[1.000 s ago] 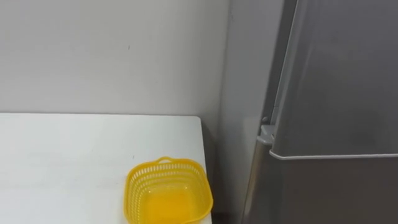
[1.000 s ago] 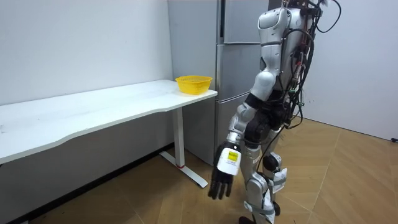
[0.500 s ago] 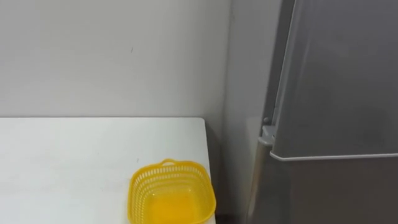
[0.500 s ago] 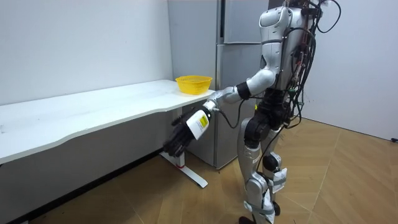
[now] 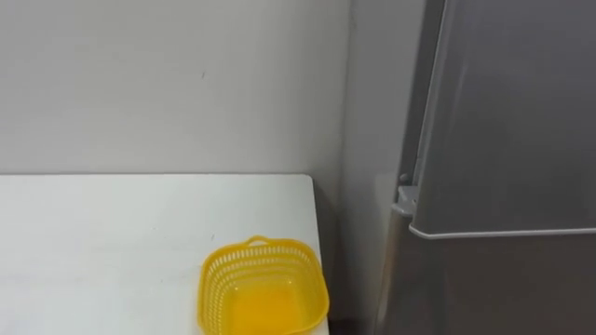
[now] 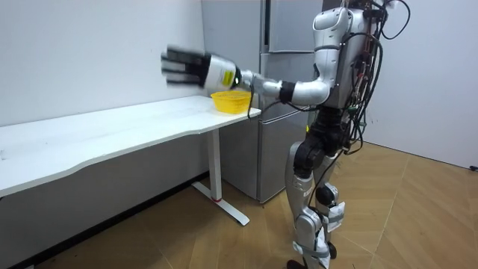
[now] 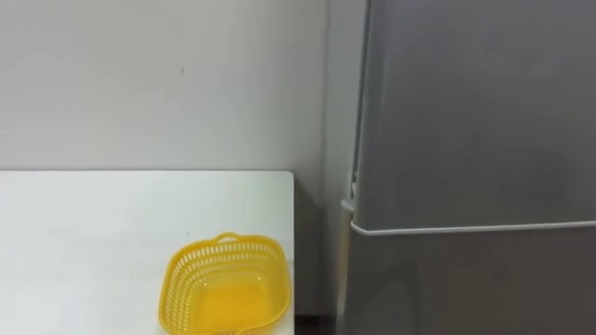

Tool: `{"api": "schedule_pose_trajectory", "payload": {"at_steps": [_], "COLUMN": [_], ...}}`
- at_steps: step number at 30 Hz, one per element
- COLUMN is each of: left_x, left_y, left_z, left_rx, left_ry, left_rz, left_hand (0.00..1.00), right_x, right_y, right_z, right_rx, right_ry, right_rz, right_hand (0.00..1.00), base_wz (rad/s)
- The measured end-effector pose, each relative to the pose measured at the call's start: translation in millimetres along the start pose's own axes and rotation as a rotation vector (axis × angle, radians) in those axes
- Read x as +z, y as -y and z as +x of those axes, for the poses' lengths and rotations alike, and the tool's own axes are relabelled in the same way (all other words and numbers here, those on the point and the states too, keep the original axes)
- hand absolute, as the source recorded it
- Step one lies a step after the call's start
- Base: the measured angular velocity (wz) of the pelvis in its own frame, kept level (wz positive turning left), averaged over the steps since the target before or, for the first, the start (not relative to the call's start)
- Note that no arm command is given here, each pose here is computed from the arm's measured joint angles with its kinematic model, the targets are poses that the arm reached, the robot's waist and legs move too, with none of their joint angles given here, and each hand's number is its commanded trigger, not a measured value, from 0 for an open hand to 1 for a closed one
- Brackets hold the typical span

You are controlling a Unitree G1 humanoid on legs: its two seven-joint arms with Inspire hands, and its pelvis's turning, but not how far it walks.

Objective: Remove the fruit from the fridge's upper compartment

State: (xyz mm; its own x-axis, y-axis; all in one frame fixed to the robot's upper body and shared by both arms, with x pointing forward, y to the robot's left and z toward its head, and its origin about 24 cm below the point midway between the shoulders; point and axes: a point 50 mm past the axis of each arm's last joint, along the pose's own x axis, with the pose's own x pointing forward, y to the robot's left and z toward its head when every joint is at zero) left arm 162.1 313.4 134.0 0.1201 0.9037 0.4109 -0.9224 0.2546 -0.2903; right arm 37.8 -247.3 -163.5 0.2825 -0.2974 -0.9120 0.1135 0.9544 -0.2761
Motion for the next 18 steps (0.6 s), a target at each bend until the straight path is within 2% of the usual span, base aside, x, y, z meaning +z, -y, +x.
{"api": "schedule_pose_trajectory", "payload": {"at_steps": [3, 6, 13, 18], "left_x": [24.9, 36.3, 48.6, 50.2], "left_y": [7.7, 15.5, 55.3, 76.3], "left_z": [-2.5, -5.3, -29.3, -48.2], "left_rx": [-0.058, -0.129, -0.488, -0.765], "left_ry": [0.059, 0.085, 0.046, -0.056], "left_rz": [-0.104, -0.16, -0.28, -0.373], "left_hand": [0.0, 0.0, 0.0, 0.0], "right_x": [-3.9, -5.5, -4.5, -4.8], "right_y": [4.5, 6.3, 4.7, 3.0], "right_z": [-0.2, -0.4, 0.2, 1.8], "right_rx": [-0.012, -0.011, 0.041, 0.051], "right_ry": [-0.017, -0.025, -0.033, -0.075], "right_rz": [-0.001, -0.009, -0.026, -0.015], "right_hand": [0.0, 0.0, 0.0, 0.0], "base_wz": [0.07, 0.0, 0.02, -0.04]}}
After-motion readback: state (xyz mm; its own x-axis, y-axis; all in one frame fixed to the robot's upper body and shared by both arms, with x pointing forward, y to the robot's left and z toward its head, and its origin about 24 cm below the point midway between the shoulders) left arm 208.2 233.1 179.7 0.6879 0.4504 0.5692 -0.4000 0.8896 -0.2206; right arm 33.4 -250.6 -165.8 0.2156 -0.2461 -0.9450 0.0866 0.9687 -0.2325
